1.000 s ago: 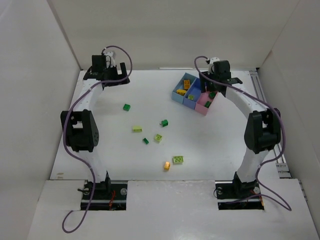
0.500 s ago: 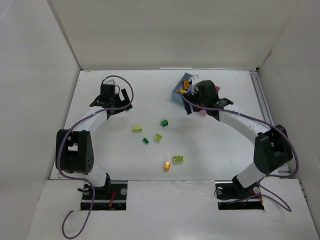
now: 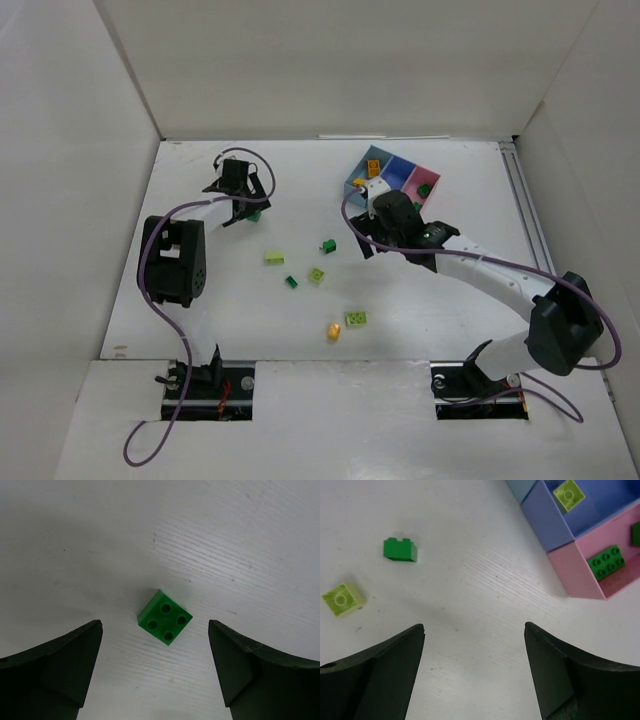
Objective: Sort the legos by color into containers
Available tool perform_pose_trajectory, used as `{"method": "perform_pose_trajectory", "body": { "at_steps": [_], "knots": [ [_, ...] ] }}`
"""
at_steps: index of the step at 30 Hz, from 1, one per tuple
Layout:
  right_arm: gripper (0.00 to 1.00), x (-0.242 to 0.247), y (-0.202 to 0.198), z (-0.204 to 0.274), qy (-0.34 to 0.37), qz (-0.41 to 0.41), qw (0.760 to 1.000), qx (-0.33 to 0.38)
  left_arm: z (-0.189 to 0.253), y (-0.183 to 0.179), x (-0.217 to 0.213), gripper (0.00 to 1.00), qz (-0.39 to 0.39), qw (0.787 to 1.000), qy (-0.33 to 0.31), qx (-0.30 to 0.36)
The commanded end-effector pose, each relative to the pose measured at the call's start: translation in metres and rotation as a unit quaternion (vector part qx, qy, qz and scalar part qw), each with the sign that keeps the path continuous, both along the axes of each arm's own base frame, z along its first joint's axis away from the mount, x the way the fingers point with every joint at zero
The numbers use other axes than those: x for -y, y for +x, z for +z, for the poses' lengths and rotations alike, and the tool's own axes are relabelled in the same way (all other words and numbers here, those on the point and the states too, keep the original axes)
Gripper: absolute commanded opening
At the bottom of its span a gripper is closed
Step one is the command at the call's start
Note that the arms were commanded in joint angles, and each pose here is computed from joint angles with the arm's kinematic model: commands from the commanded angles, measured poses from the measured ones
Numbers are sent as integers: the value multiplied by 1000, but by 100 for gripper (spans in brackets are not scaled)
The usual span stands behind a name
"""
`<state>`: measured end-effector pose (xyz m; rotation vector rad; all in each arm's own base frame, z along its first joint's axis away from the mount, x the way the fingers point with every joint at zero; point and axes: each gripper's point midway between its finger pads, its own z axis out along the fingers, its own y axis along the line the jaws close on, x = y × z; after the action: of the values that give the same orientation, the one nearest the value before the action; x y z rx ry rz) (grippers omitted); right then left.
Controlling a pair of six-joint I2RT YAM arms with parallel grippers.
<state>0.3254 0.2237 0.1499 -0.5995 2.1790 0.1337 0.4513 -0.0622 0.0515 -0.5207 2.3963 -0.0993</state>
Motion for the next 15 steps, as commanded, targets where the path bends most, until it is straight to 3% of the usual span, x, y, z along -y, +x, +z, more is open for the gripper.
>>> {"method": "perform_pose_trajectory", "body": {
  "at_steps": [1, 7, 12, 13, 15],
  "knots": [
    [85, 17, -7, 0, 3, -41, 999, 1, 5, 10, -6, 83, 17, 1000, 12, 7],
    [85, 20, -3, 2, 2, -55, 998, 10, -10, 6, -5, 80, 11, 1000, 23, -13],
    [85, 24, -2, -2, 0, -74, 997, 6, -24, 3, 5, 60, -6, 999, 25, -32],
    [85, 25, -4, -6, 0, -78, 997, 0, -25, 0, 6, 51, -7, 999, 31, -37],
    [85, 26, -7, -11, 0, -82, 997, -5, -23, 1, 5, 42, -4, 999, 35, -36]
  ]
}}
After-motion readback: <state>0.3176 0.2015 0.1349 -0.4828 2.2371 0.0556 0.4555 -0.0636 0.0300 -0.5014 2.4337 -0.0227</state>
